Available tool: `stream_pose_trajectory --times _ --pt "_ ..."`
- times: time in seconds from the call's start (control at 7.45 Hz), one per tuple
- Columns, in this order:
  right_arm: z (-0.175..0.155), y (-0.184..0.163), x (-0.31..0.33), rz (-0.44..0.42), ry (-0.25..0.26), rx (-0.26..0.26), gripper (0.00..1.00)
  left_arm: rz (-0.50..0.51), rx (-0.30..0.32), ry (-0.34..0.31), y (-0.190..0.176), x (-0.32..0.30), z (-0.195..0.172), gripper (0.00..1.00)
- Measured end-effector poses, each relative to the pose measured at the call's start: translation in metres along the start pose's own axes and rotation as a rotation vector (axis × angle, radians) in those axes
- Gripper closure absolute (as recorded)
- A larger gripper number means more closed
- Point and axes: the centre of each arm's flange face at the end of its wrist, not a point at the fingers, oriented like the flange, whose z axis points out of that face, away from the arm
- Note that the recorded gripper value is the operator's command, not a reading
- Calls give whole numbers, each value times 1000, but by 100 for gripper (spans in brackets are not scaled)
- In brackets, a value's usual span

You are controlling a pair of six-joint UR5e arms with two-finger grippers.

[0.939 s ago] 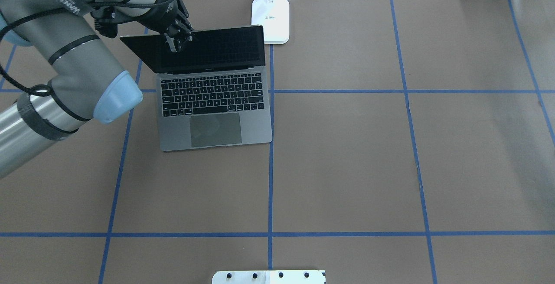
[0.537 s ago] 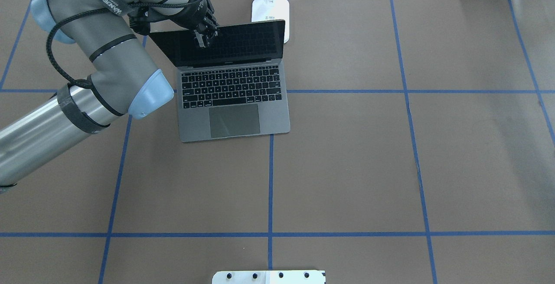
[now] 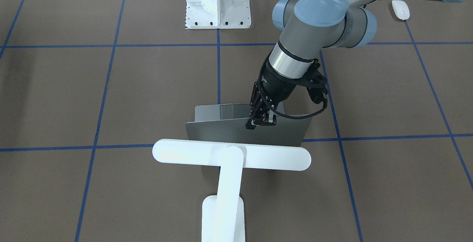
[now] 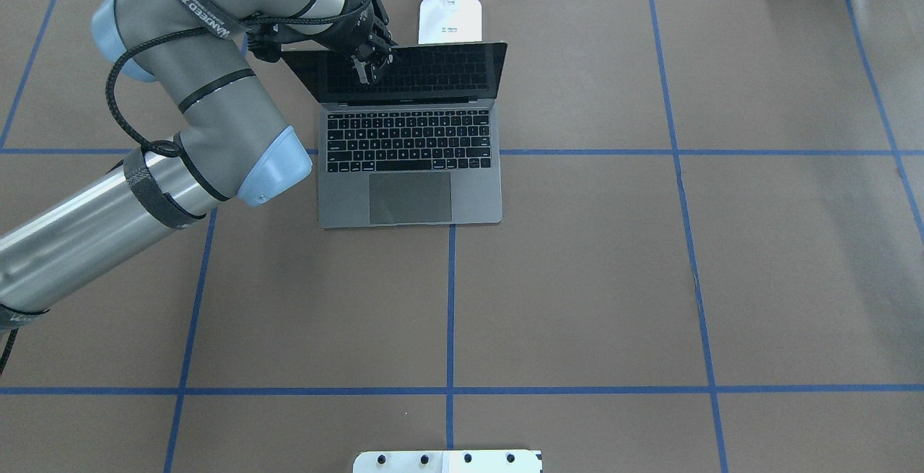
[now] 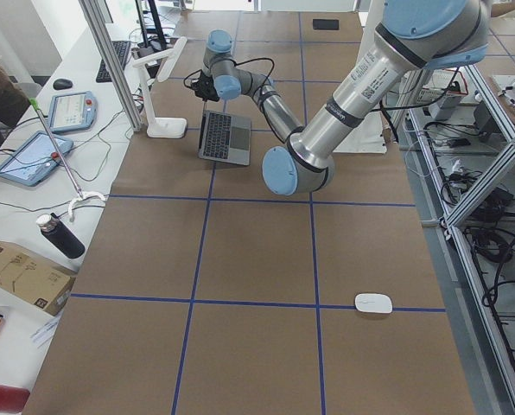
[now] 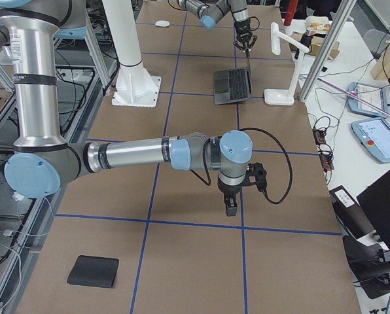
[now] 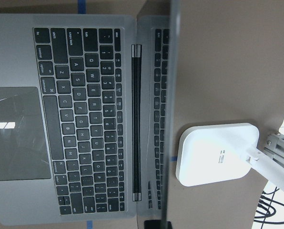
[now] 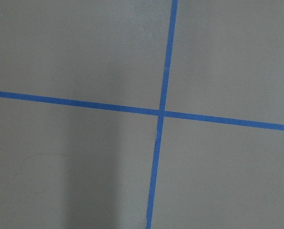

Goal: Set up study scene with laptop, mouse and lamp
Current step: 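Move the laptop with the left gripper in front of the white lamp, then release the laptop and withdraw the left gripper away from it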

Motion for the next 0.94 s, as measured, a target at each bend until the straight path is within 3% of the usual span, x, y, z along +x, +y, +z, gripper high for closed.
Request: stream_pose_trajectory --times 0.13,0.27,0.4,0.94 --pt "0 0 0 0 0 0 0 4 2 6 2 -2 4 83" --pt "0 0 0 0 0 0 0 4 8 8 1 -3 7 11" --pt "0 -1 0 1 0 0 0 3 14 9 -1 -3 9 0" --pt "-2 0 -1 -1 0 4 0 13 7 13 -5 -9 -2 0"
